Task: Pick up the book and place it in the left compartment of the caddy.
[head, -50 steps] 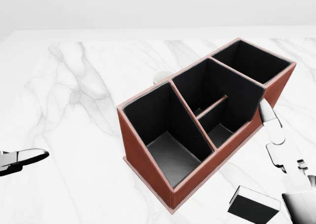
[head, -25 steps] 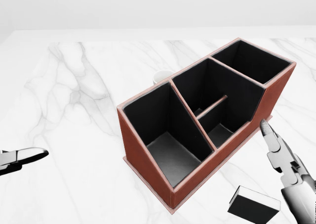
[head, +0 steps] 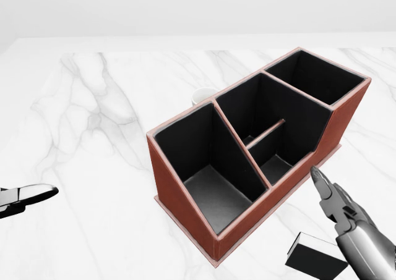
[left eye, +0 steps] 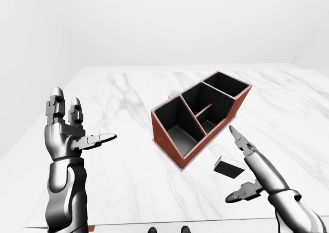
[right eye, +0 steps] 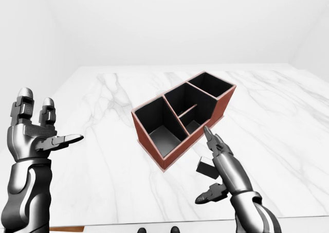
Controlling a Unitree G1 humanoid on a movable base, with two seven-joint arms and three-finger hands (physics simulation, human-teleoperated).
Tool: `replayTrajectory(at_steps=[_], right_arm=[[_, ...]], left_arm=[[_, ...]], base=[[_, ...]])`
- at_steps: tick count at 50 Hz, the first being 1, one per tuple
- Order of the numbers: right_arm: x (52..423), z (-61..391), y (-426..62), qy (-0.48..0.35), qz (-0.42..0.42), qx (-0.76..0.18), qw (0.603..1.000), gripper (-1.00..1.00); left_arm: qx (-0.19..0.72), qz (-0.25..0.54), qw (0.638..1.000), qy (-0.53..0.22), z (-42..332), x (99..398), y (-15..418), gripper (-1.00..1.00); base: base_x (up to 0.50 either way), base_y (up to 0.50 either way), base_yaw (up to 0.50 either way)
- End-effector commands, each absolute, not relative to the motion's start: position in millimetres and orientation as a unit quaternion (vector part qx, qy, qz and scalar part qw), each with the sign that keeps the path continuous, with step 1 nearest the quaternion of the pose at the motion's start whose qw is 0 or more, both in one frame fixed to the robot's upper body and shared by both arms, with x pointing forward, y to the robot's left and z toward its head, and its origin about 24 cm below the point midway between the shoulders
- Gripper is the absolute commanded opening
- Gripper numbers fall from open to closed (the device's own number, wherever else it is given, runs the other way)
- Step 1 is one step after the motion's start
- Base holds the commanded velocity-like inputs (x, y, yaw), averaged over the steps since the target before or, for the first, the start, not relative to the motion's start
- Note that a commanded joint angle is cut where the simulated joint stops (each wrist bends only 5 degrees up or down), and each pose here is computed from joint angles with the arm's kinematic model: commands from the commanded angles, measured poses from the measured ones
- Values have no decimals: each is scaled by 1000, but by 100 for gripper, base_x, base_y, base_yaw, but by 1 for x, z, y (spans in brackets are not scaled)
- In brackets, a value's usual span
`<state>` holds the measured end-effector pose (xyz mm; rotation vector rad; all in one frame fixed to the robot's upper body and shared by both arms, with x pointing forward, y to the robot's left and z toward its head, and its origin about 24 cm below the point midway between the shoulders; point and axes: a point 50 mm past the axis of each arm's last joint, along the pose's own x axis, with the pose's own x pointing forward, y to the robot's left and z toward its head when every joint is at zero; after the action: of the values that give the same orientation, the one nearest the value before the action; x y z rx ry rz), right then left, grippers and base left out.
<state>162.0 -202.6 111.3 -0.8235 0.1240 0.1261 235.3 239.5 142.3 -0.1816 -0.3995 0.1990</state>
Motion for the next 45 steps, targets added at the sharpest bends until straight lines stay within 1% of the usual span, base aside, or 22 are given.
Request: replayTrajectory(at_steps=[1, 7, 20, 35, 45], right_arm=[[166, 108, -203, 75, 67, -424, 900, 100], [164, 107, -213, 89, 50, -436, 894, 100], [157, 100, -231, 128, 16, -431, 893, 100], [153, 76, -255, 196, 0, -417, 887, 100], [158, 71, -259, 204, 4, -418, 885, 100]], left_arm=[[-90, 98, 971, -197, 142, 235, 240, 100], [-89, 97, 972, -196, 141, 235, 239, 100], [-88, 98, 971, -198, 143, 235, 238, 100], [-88, 98, 972, -195, 141, 236, 238, 100], [-87, 97, 973, -192, 140, 236, 237, 100]], base=[[0, 0, 0], [0, 0, 0], [0, 0, 0], [0, 0, 0], [0, 0, 0]])
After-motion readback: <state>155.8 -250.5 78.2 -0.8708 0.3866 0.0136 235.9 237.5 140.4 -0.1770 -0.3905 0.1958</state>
